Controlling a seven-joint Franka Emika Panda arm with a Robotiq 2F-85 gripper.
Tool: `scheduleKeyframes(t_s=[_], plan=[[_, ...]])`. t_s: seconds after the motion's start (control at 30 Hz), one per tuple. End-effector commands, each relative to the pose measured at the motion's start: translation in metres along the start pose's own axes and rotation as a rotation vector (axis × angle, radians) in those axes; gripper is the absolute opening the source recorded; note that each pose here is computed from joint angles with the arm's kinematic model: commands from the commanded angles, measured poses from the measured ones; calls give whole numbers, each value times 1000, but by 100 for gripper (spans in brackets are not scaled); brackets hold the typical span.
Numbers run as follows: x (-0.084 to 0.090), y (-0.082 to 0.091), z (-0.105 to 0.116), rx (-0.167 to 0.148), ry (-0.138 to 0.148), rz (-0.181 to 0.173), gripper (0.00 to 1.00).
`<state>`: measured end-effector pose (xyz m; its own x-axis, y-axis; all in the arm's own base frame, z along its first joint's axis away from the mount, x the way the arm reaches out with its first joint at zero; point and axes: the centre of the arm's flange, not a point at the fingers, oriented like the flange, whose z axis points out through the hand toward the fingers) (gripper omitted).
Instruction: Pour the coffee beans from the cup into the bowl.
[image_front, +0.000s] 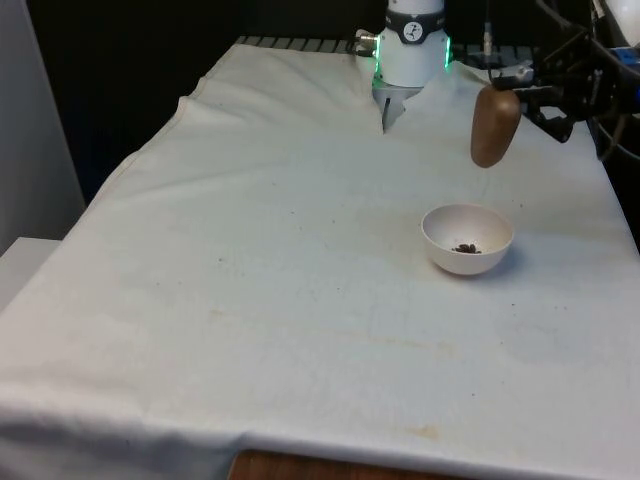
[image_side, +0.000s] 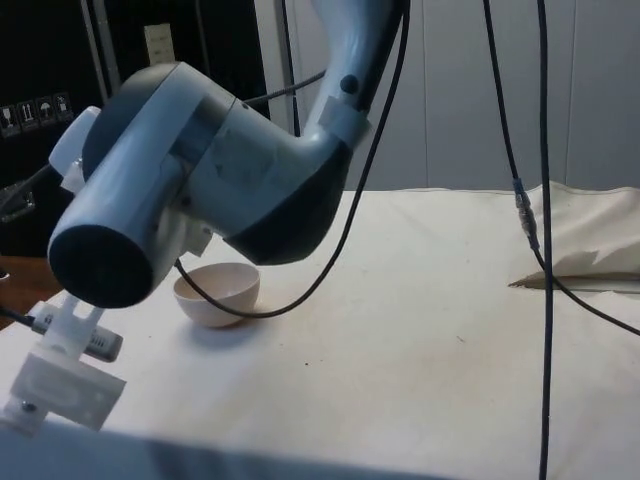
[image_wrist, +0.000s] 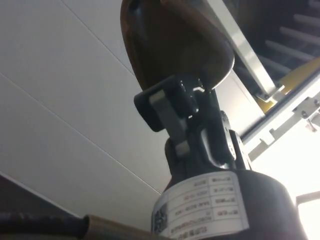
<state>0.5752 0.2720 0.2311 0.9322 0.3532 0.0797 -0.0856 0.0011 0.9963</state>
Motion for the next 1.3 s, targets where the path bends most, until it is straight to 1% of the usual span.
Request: scheduleKeyframes(t_s=[0.0, 0.17, 0.2, 0.23, 0.37, 0.4, 0.43, 0.47, 0.6, 0.67, 0.7, 0.73, 0.77, 0.9, 1.03, 1.07, 1.13, 1.27], plan=[[-1, 0, -2, -8, 8, 3, 0], [-3, -3, -3, -23, 37, 20, 0], [-3, -3, -3, -22, 32, 20, 0], [-3, -3, -4, -26, 42, 23, 0], [-6, -8, -5, -35, 60, 30, 0], [-7, -10, -5, -38, 68, 31, 0], [-8, -12, -5, -39, 71, 32, 0], [-8, -10, -5, -42, 67, 33, 0], [-12, -17, -7, -45, 87, 35, 0], [-14, -18, -7, -48, 92, 38, 0], [-15, -18, -7, -51, 94, 38, 0], [-14, -18, -6, -49, 86, 38, 0], [-15, -18, -7, -53, 96, 40, 0], [-15, -14, -5, -72, 97, 45, 0], [-15, -9, -2, -84, 92, 52, 0], [-15, -12, -3, -87, 87, 53, 0], [-15, -7, 0, -89, 89, 58, 0], [-16, -6, 4, -91, 86, 66, 0]])
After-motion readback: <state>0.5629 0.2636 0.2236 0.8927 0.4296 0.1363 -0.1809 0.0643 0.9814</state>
